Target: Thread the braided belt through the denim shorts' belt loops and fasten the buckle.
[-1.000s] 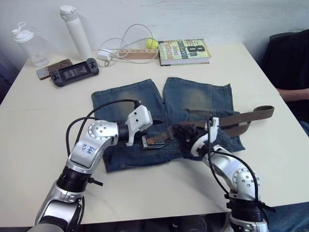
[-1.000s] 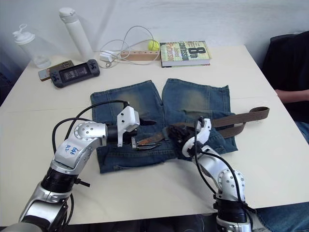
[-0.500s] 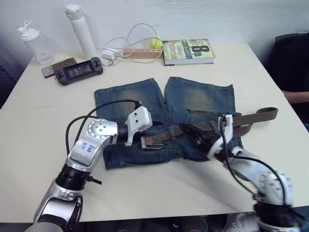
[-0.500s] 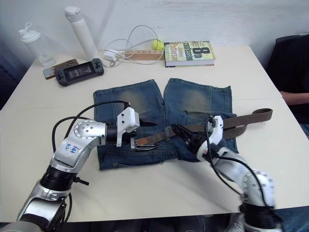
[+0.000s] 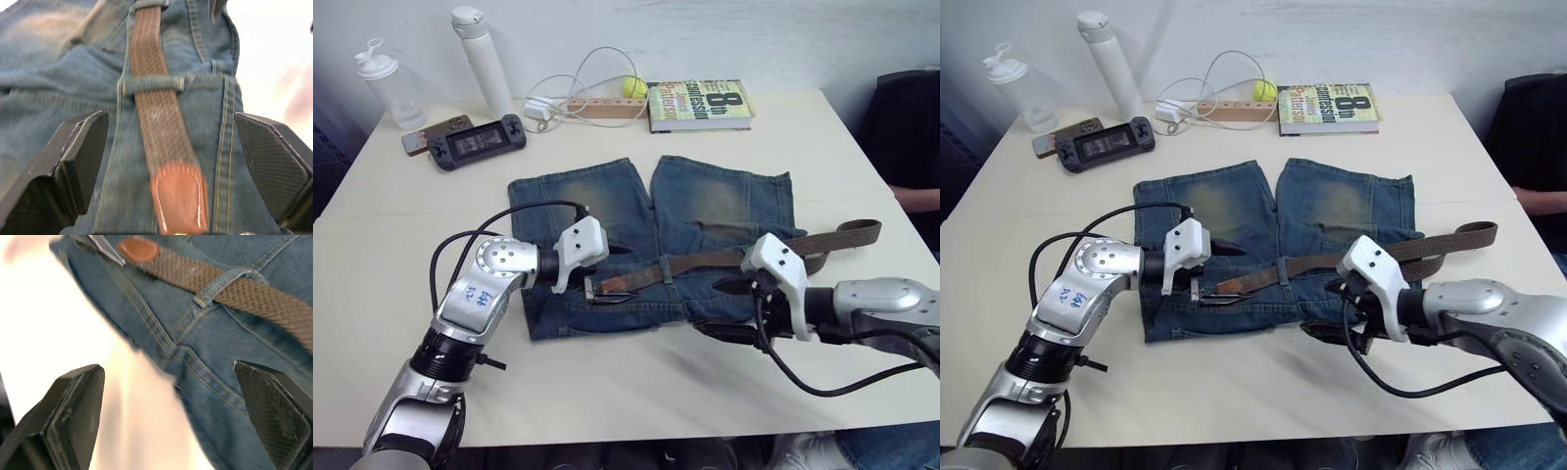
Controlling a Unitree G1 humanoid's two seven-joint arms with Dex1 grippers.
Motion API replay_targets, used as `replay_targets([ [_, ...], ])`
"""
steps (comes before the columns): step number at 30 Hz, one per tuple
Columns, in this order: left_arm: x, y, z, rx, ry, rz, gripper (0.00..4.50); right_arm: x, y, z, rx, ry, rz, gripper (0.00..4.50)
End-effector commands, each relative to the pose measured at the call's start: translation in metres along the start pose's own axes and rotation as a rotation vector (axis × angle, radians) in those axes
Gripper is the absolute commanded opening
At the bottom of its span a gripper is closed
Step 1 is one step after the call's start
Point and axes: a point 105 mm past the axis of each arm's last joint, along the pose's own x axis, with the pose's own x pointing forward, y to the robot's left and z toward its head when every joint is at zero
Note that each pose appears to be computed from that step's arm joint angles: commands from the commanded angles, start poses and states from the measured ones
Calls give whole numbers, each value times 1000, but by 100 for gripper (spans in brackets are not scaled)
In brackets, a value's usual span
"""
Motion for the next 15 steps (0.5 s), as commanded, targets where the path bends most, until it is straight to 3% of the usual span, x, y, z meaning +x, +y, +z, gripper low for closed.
replay_targets([
  [1,-9,-6,10,41,-15,8,450,-5,1,5,-218,59,31,445],
  [7,-12,-10,13,22,-9,25,450,6,-9,-19,-323,165,87,445],
  [15,-1,-8,17,-10,-16,67,450,26,-26,-28,-331,145,24,445],
])
